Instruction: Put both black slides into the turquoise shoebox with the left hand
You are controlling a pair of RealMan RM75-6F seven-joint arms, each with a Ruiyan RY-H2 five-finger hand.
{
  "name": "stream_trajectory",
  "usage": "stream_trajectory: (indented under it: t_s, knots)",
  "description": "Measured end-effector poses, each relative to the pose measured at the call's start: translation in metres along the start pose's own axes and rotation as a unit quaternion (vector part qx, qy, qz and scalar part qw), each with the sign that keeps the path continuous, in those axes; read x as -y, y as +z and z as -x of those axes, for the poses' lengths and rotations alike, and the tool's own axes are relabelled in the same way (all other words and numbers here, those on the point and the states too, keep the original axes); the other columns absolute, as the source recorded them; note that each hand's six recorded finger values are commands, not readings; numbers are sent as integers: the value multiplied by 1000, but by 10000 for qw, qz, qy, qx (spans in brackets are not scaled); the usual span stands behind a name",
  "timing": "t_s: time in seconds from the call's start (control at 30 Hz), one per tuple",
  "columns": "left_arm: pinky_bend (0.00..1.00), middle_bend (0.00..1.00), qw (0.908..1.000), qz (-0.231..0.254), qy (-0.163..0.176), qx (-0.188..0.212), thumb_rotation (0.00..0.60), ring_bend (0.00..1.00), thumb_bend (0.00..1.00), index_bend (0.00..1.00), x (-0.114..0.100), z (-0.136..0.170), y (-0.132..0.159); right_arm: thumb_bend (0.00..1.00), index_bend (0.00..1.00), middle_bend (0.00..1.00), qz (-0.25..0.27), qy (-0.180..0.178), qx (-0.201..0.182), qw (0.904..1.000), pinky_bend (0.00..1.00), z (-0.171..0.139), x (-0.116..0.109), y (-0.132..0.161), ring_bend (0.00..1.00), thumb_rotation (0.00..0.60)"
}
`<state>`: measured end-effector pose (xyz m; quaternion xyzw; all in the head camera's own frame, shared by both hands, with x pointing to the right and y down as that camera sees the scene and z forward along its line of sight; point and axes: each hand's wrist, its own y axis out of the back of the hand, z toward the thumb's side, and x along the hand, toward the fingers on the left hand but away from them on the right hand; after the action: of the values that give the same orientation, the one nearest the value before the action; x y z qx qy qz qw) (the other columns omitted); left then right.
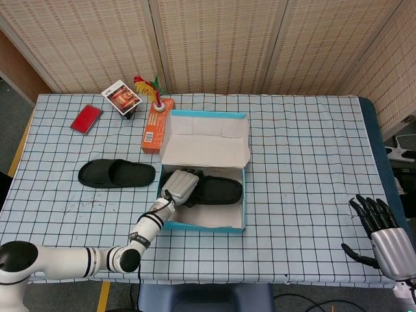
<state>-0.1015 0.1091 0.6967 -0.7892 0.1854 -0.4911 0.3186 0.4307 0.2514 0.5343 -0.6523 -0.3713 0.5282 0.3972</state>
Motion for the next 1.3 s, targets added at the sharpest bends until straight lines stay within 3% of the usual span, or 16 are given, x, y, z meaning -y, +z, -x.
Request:
stream_trajectory:
  t_s: [0.53, 0.6, 0.63, 0.73, 0.9, 1.0, 1.1, 1.2, 1.3]
  knots:
    - [775, 815, 9987, -56, -405, -304, 600, 697, 805, 788, 41, -17, -20, 158, 0, 0, 10, 25, 31, 10000, 0, 0, 0, -1, 0, 478]
    - [750, 790, 9987, -58, -407, -297, 600, 691, 756, 724, 42, -17, -19, 158, 0, 0, 11, 27, 31, 10000, 0, 0, 0, -1, 0, 476]
    - [733, 767, 9988, -63, -401, -288, 600, 682, 722, 676, 42, -17, -19, 158, 0, 0, 12, 34, 29, 10000, 0, 0, 0, -1, 0, 477]
    - [668, 614, 9993, -36, -300, -218, 600, 595, 581, 390, 39, -17, -16, 157, 0, 0, 21, 37, 20, 10000, 0, 0, 0, -1, 0, 476]
    - [634, 383, 9999, -5, 87, 135, 600, 413, 489, 108, 26, -10, -3, 157, 0, 0, 21, 66, -10, 10000, 0, 0, 1, 1, 0, 478]
    - [595, 263, 9987, 88, 307, 402, 600, 337, 465, 17, 16, -2, 6, 158, 0, 0, 19, 67, -35, 10000, 0, -1, 2, 2, 0, 477]
    - [530, 144, 9979, 89, 443, 469, 600, 203, 453, 0, 7, 4, 5, 158, 0, 0, 25, 59, -37, 10000, 0, -1, 1, 2, 0, 476]
    - [449, 41, 9982, 136, 379, 445, 600, 90, 440, 0, 6, 6, 4, 157, 0, 0, 21, 53, -46, 10000, 0, -1, 1, 3, 0, 477]
    - [401, 1, 9986, 189, 229, 430, 600, 51, 436, 0, 7, 8, 2, 158, 0, 0, 24, 40, -42, 10000, 0, -1, 0, 2, 0, 478]
